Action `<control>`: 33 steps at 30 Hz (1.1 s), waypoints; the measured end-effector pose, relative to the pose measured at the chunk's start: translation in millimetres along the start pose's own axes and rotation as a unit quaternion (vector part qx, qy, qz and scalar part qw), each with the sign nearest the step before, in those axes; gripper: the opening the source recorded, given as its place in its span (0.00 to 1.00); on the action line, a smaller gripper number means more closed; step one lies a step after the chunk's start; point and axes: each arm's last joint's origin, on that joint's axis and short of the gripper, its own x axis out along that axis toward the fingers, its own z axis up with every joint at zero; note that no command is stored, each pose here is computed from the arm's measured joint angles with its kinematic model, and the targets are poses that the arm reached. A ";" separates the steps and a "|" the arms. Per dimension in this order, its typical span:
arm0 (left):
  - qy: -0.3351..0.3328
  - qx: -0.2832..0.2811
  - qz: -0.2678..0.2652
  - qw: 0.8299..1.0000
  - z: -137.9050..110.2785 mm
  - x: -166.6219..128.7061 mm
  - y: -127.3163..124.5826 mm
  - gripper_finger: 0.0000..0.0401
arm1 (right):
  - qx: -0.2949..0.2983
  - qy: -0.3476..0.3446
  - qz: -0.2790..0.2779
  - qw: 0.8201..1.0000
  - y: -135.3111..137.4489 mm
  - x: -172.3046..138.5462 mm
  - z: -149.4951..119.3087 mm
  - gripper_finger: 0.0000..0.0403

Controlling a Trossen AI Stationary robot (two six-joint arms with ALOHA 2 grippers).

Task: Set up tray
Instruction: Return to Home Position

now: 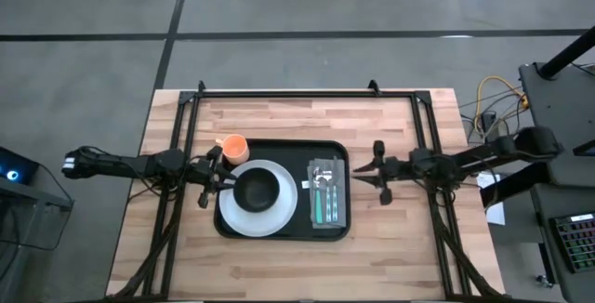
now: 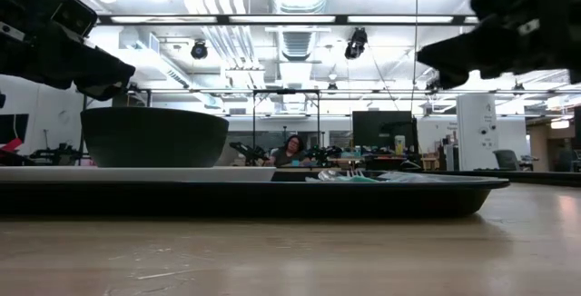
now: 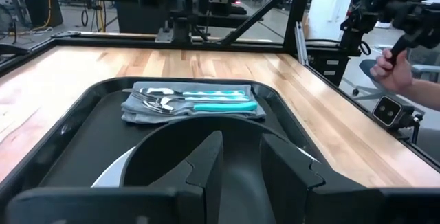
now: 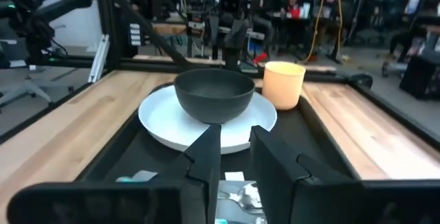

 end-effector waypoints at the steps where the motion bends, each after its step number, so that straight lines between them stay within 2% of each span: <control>1: 0.000 0.000 0.000 1.000 0.0 0.0 0.0 0.20 | -0.004 -0.006 0.000 1.000 0.1 -5.3 -1.8 0.17; 8: 0.004 -0.001 0.000 1.000 -0.7 0.6 0.1 0.20 | -0.010 -0.030 0.000 1.000 0.1 -24.2 -0.6 0.17; 20: 0.007 -0.001 0.000 1.000 -1.0 0.9 0.2 0.20 | -0.036 0.063 0.004 0.997 0.3 -41.1 -14.3 0.17; 33: 0.007 -0.001 0.000 1.000 -1.0 0.9 0.1 0.20 | -0.038 0.074 0.023 0.996 1.4 -56.7 -16.5 0.17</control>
